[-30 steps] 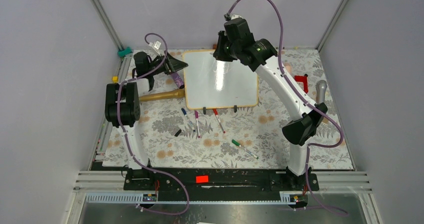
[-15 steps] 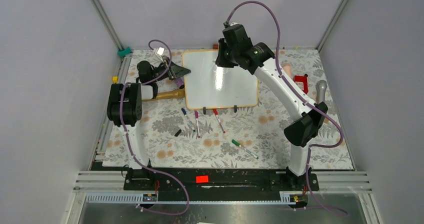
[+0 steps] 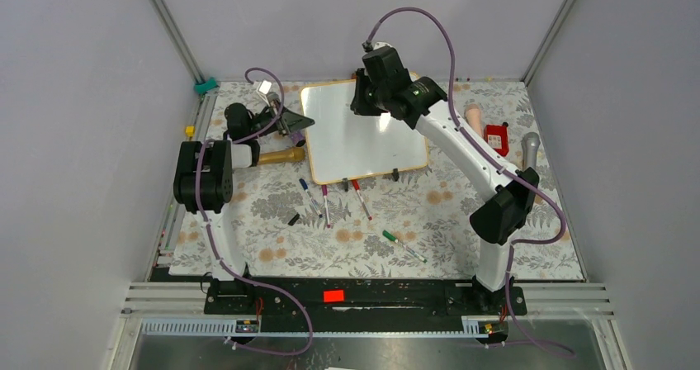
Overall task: Write a sentence on the whiteboard
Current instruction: Adjust the whiteboard at the center of the board.
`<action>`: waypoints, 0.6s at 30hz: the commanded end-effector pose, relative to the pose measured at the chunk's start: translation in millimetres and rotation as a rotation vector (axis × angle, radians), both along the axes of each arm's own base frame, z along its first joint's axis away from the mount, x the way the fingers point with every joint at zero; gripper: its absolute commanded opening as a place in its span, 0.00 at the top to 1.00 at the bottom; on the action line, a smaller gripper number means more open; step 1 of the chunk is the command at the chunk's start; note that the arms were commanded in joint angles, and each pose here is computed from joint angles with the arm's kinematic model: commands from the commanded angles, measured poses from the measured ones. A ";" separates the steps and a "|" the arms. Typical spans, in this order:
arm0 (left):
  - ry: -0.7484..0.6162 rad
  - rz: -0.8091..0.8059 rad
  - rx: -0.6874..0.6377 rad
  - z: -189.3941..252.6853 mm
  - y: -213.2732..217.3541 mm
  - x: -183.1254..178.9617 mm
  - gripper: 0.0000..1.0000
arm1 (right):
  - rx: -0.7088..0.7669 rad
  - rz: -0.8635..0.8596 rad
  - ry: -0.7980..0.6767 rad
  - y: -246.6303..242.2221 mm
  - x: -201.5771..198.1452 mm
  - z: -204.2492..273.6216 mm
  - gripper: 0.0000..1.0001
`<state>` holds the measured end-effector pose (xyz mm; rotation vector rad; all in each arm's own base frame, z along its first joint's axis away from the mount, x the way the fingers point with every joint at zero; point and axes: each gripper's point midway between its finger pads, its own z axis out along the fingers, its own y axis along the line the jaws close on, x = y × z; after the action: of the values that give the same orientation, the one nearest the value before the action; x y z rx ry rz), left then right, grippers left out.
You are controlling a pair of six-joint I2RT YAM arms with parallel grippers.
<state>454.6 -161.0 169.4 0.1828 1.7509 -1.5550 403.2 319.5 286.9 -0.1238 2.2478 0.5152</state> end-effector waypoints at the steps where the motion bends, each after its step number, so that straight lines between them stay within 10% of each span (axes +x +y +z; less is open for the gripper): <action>1: -0.070 -0.032 0.026 17.5 -1.9 -12.3 0.95 | 0.067 0.038 -0.099 10.5 -3.6 32.7 1.00; 9: -0.083 -0.066 0.036 11.3 -4.9 -22.8 0.93 | 0.084 0.067 -0.114 20.0 -1.9 31.6 1.00; 18: -0.118 -0.048 0.057 16.8 -3.6 -22.5 0.60 | 0.064 0.071 -0.127 15.8 -3.9 32.2 1.00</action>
<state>435.8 -164.4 159.4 0.2327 1.7815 -1.5593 406.7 335.3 282.6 -0.1678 2.2049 0.5565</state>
